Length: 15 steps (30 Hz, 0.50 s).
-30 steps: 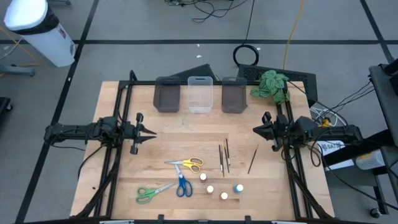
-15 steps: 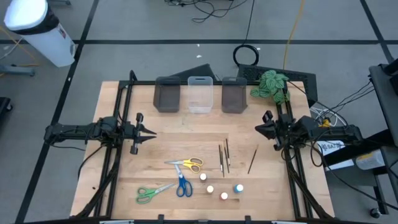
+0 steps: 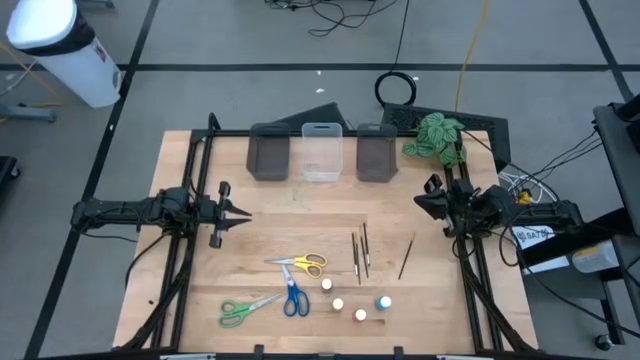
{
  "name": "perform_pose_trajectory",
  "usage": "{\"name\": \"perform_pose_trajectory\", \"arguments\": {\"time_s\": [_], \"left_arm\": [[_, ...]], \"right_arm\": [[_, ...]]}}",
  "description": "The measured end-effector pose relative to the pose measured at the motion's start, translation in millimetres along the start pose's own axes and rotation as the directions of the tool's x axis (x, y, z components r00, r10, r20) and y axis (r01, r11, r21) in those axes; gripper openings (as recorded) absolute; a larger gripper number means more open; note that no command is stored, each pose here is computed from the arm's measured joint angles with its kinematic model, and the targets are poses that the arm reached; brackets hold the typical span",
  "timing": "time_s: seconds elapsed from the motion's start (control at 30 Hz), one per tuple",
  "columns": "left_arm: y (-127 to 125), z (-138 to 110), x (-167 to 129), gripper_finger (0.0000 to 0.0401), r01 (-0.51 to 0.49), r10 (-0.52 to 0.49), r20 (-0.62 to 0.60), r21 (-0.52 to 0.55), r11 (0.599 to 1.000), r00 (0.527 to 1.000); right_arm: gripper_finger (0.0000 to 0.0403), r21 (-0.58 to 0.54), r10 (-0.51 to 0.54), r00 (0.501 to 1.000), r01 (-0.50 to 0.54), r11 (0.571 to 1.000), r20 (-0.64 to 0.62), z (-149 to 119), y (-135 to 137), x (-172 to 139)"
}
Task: Pick & Place Paint Supplies
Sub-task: Put the black paintbrush into the right black bin
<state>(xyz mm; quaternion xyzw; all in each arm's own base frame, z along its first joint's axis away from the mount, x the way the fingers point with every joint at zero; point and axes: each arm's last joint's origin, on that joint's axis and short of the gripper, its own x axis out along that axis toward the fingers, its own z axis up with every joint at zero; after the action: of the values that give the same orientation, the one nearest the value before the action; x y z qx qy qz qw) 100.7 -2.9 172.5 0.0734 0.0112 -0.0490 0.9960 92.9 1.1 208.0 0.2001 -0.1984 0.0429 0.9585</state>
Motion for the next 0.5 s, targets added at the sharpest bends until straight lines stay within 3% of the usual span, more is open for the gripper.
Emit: {"name": "perform_pose_trajectory", "arguments": {"time_s": [0.13,0.27,0.4,0.5], "left_arm": [[0,0,0,0.0072,0.0,0.0,0.0,0.0,1.0,1.0],[0,0,0,0.0072,0.0,0.0,0.0,0.0,1.0,1.0],[0,0,0,0.0072,0.0,0.0,0.0,0.0,1.0,1.0],[0,0,0,0.0072,0.0,0.0,0.0,0.0,1.0,1.0]], "right_arm": [[0.0034,0.012,0.174,0.984,-0.175,0.985,0.048,7,9,3],[0.0114,-0.004,0.31,0.946,-0.311,0.95,0.089,10,19,9],[0.0213,0.0,0.306,0.951,-0.307,0.952,-0.047,-3,27,25],[0.027,0.047,0.277,0.95,-0.273,0.961,-0.146,3,42,51]]}}
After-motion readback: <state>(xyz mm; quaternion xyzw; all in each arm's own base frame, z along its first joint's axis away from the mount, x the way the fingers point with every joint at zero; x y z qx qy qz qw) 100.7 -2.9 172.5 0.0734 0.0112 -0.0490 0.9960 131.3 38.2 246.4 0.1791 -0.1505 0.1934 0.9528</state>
